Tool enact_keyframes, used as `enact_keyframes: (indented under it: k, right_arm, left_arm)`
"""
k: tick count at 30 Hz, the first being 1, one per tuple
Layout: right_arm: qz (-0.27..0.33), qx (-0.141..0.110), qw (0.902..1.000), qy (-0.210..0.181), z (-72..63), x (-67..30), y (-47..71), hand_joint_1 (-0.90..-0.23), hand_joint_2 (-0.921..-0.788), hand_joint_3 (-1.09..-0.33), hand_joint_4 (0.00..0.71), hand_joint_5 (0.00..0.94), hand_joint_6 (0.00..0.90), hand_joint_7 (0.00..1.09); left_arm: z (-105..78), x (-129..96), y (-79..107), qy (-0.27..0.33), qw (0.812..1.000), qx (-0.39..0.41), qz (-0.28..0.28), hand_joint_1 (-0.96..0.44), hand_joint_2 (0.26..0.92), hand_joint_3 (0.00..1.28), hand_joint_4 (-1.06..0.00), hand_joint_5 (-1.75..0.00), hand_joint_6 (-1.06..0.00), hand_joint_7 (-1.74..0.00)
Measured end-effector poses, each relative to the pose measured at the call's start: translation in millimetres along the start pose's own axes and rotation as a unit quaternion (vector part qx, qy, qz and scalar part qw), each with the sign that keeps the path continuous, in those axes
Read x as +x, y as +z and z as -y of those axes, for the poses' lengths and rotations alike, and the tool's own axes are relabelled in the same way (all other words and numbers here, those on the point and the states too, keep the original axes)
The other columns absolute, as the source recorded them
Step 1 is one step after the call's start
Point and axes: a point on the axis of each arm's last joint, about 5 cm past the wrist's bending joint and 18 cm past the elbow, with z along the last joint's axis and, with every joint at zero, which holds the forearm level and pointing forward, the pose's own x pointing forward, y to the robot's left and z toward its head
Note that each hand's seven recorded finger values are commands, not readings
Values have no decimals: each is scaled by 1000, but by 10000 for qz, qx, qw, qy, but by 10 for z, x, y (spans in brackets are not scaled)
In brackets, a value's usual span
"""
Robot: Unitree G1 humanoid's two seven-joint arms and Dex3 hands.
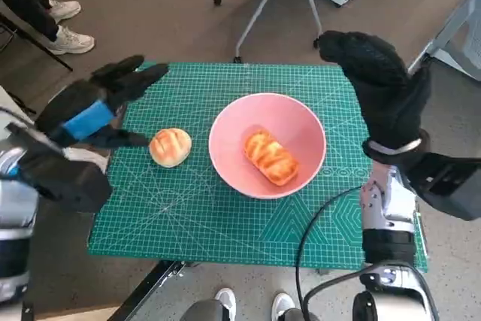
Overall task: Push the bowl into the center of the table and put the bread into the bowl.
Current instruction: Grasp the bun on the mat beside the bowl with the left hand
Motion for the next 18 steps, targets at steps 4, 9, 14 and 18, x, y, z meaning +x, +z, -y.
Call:
enact_keyframes:
  k: [4,9,14,18]
  right_arm:
    - [-10,28,10000,37,-2,13,-4,-650,-921,-742,151,1,-1,495]
    - [-24,80,9999,86,-2,18,-15,-652,-921,-739,154,2,-1,494]
    - [-35,143,9998,132,2,18,-25,-658,-921,-738,154,2,-1,491]
    - [-28,192,9997,151,8,18,-27,-662,-921,-738,154,2,-1,489]
  left_arm:
    - [28,-23,-16,-104,9999,-39,-88,-541,888,3,-171,-5,-244,-21]
    - [83,-22,-27,-236,9996,-66,-168,-540,885,2,-171,-3,-246,-20]
    - [185,0,-60,-405,9985,-192,-300,-525,881,1,-167,-1,-244,-16]
    - [330,25,-111,-665,9959,-363,-501,-520,881,1,-163,0,-242,-13]
